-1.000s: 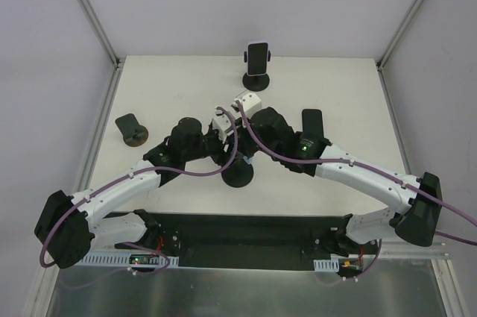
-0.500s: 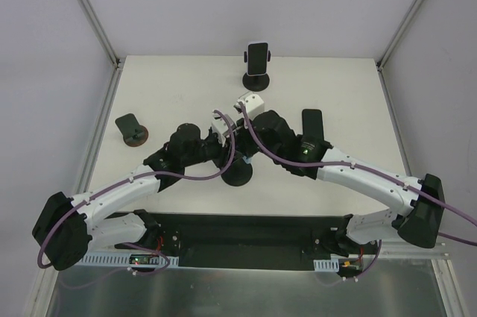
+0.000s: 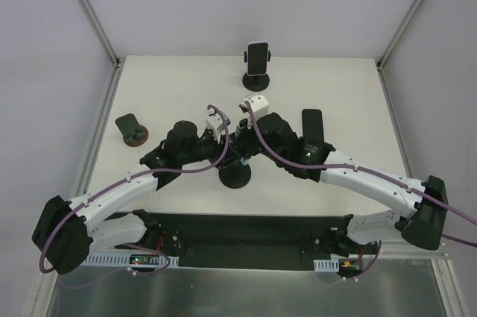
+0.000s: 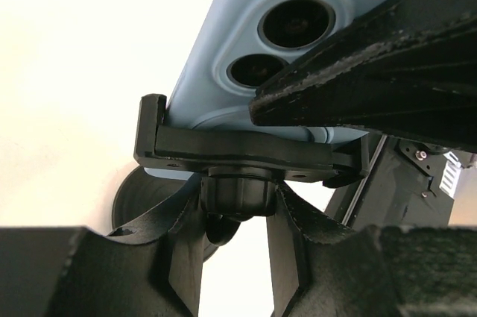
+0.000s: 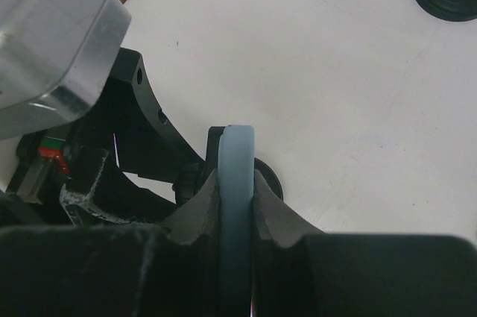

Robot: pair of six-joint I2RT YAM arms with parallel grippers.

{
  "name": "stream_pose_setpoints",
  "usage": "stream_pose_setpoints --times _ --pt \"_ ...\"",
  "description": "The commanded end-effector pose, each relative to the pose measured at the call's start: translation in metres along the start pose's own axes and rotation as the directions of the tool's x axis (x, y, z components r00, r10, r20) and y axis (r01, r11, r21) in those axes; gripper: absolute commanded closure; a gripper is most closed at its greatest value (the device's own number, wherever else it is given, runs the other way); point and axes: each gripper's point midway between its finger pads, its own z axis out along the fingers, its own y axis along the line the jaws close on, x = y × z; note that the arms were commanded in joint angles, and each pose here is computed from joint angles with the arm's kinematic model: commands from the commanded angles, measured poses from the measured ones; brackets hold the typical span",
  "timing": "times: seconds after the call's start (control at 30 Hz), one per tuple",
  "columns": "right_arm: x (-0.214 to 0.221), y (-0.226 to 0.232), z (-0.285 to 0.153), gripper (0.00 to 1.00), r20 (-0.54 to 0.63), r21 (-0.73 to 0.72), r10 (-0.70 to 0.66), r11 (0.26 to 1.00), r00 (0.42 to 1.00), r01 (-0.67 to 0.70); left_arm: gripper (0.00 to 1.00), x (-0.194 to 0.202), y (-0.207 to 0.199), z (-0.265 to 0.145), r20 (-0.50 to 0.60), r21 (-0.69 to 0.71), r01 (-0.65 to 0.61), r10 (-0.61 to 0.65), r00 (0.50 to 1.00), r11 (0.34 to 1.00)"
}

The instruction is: Remove the phone from the phone stand

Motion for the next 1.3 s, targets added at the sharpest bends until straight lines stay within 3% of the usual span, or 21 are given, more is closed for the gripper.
stream_pose_setpoints --times 0.0,0.1,0.2,0.43,0.77,1.1,1.27 --pt "0.1 -0.017 -0.053 0.99 -0.355 -0.009 -0.081 0.997 0.931 0.083 1.0 -0.039 0.091 -0.026 0.174 -0.385 0.183 -0.123 0.977 0.905" --pt "0.089 -0.031 -0.051 0.99 -0.314 0.057 -0.054 0.996 0.948 0.075 1.0 -0.04 0.084 -0.022 0.169 -0.345 0.179 -0.127 0.977 0.921" --pt "0.053 -0.051 -0.055 0.99 -0.174 0.119 0.028 0.993 0.984 -0.007 1.0 -0.04 0.077 -0.02 0.166 -0.309 0.169 -0.122 0.979 0.936" --pt "-0.012 -0.047 -0.055 0.99 0.08 0.067 0.102 0.992 0.991 -0.108 1.0 -0.037 0.077 -0.018 0.158 -0.304 0.179 -0.135 0.978 0.936" --pt "-0.02 -0.029 -0.038 0.99 0.07 0.003 0.074 0.997 0.995 -0.074 1.0 -0.04 0.056 -0.011 0.139 -0.178 0.114 -0.09 0.986 0.977" --pt "-0.026 -0.007 -0.013 0.99 0.023 -0.061 0.038 0.997 0.999 -0.036 0.99 -0.033 0.012 0.001 0.124 -0.035 -0.159 0.162 0.979 0.987" --pt "-0.029 0.001 -0.008 0.99 0.015 -0.09 0.038 0.995 0.999 -0.036 0.69 -0.028 0.018 0.006 0.122 -0.066 -0.163 0.17 0.978 0.984"
